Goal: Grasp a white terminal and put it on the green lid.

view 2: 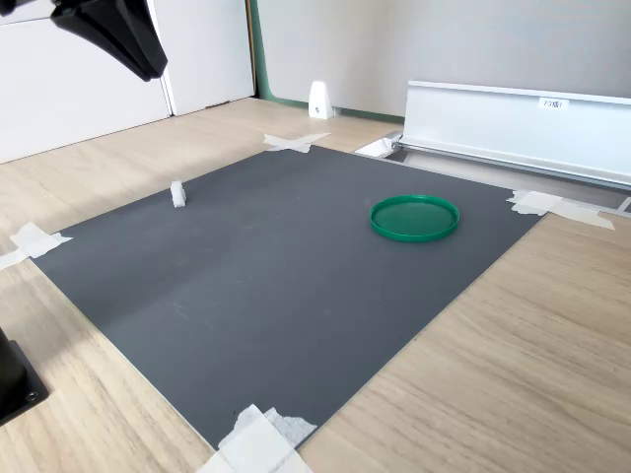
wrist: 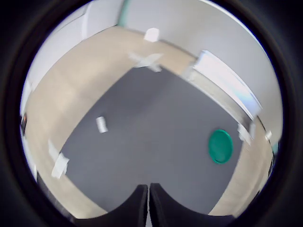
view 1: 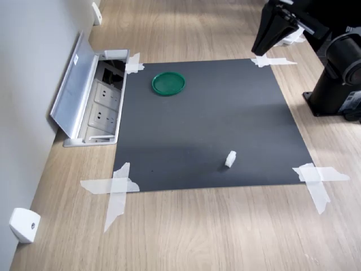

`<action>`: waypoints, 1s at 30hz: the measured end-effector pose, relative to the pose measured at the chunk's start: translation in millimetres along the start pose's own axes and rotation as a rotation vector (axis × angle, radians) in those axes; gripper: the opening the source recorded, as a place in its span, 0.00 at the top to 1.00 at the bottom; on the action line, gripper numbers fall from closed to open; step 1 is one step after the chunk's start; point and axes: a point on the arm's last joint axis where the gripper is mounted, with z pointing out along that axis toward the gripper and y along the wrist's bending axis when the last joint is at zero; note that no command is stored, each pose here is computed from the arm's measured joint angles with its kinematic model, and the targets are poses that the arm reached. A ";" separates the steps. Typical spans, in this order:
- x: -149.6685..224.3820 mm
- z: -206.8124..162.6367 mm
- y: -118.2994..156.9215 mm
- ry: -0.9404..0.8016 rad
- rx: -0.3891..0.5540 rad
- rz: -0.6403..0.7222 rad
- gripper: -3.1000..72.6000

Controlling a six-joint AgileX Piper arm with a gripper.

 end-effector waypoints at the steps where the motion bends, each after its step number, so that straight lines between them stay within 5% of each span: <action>1: -5.2 0.1 -1.9 0.009 -0.023 -0.025 0.93; 5: -23.7 -2.1 -10.5 0.004 -0.059 -0.094 0.78; 13: -60.1 3.2 -0.1 0.028 -0.085 -0.239 0.23; 16: -78.4 4.7 13.4 0.044 -0.139 -0.211 0.10; 24: -125.9 6.1 21.5 0.048 -0.169 -0.147 0.06; 30: -139.6 51.0 34.8 0.177 -0.174 -0.239 0.09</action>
